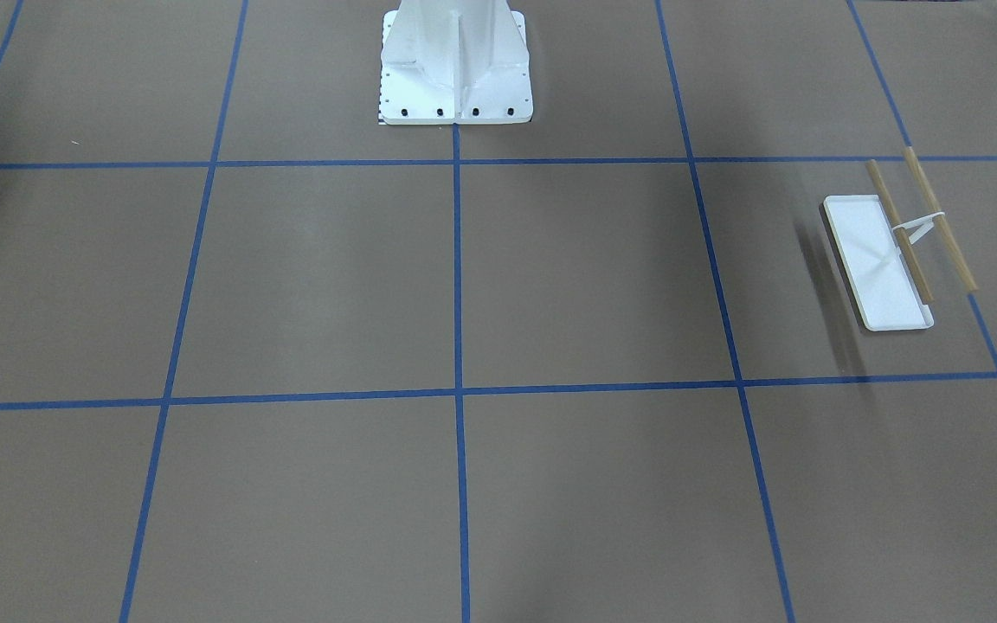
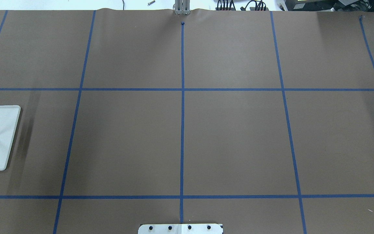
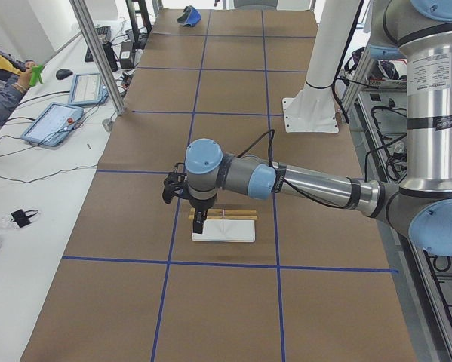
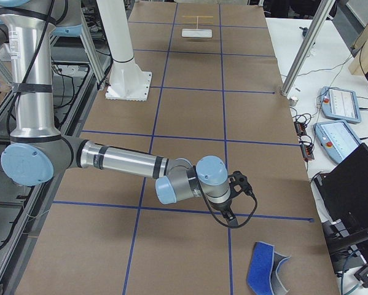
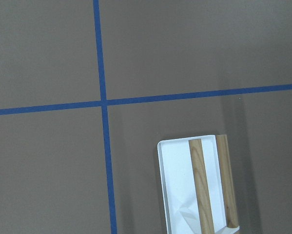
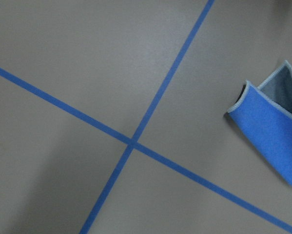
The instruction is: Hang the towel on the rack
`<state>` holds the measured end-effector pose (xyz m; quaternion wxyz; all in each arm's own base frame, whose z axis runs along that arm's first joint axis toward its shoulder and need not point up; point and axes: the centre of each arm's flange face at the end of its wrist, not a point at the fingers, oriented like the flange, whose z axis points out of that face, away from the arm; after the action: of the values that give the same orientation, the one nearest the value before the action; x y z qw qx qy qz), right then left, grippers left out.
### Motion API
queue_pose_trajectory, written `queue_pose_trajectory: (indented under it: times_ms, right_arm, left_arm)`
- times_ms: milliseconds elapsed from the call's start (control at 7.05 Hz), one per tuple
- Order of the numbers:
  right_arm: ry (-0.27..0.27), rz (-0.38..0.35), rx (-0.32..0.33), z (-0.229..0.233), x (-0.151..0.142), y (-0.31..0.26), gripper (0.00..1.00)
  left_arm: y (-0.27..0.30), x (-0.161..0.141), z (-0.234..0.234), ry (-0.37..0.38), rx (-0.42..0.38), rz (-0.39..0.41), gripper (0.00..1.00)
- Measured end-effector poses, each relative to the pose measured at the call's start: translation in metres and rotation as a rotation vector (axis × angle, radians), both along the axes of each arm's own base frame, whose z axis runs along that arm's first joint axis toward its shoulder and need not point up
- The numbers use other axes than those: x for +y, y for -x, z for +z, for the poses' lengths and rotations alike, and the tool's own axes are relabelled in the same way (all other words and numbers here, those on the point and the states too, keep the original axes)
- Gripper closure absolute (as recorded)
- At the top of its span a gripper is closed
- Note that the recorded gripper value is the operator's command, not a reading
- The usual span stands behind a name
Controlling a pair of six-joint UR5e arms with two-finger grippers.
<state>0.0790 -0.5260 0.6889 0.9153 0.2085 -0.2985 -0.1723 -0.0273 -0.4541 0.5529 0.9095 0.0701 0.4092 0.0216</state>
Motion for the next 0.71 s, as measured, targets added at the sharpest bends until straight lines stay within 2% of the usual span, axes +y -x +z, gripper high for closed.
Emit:
queue_pose_trajectory:
  times_ms: [284, 426, 709]
  right_arm:
    - [-0.019, 0.004, 0.086, 0.023, -0.073, 0.008, 0.0]
    - [-0.045, -0.023, 0.132, 0.035, -0.1, 0.032, 0.0]
    - [-0.108, -0.072, 0.274, 0.054, -0.12, 0.094, 0.05]
  left_arm:
    - [0.0, 0.0, 0.0, 0.001, 0.0, 0.0, 0.02]
    - [-0.001, -0.001, -0.002, -0.002, 0.001, 0.0, 0.02]
    - [-0.001, -0.003, -0.006, -0.009, 0.001, 0.0, 0.02]
